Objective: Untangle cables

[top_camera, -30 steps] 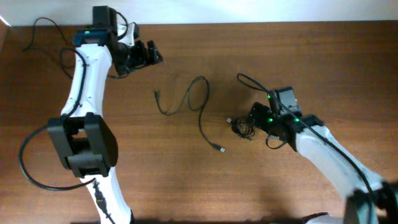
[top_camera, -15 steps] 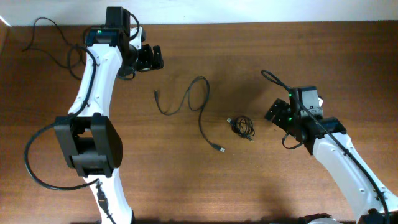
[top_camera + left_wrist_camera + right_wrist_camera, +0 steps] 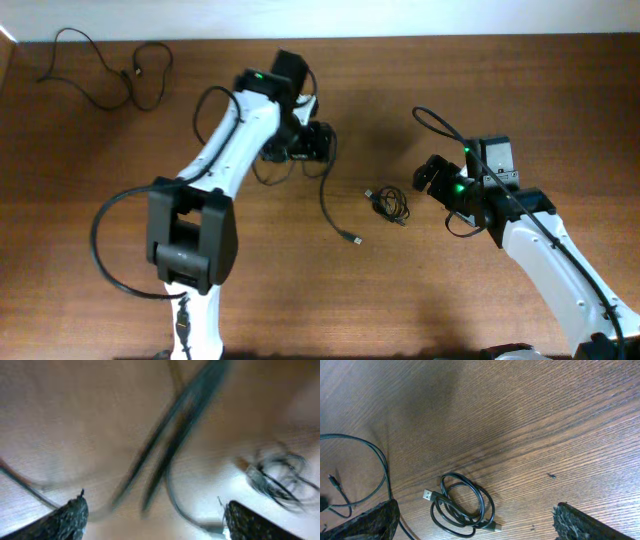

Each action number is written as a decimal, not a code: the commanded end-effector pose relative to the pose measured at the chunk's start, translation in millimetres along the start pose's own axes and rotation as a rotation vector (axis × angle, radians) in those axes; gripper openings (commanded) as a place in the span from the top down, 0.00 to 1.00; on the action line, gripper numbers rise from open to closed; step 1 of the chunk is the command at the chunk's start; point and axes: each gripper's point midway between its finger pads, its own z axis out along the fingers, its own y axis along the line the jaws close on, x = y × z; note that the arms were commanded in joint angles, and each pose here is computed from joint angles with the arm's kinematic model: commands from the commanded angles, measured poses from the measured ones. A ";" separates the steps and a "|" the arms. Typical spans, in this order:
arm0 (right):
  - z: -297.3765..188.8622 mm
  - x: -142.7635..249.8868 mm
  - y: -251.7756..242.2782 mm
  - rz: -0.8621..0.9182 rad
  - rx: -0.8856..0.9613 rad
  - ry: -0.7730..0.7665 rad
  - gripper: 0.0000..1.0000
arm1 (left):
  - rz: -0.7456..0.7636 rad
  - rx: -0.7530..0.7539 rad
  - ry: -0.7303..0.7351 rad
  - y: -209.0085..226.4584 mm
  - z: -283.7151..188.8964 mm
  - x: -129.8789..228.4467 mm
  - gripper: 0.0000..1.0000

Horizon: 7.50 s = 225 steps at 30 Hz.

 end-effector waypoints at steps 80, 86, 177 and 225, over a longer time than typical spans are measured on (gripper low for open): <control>8.7 46.0 76.7 -0.465 -0.536 0.241 0.02 | -0.209 -0.216 -0.189 87.7 42.7 -43.8 1.00; 9.7 44.9 75.6 -0.464 -0.527 0.236 0.02 | -0.091 -0.015 -0.288 35.3 -34.1 -48.2 1.00; 26.3 54.9 79.0 -0.256 -0.349 0.226 0.60 | 0.313 0.752 -0.301 -92.8 -233.5 47.9 1.00; -23.3 54.9 191.0 -0.379 -0.816 0.131 0.39 | 0.150 0.526 -0.203 -33.5 -216.5 67.9 1.00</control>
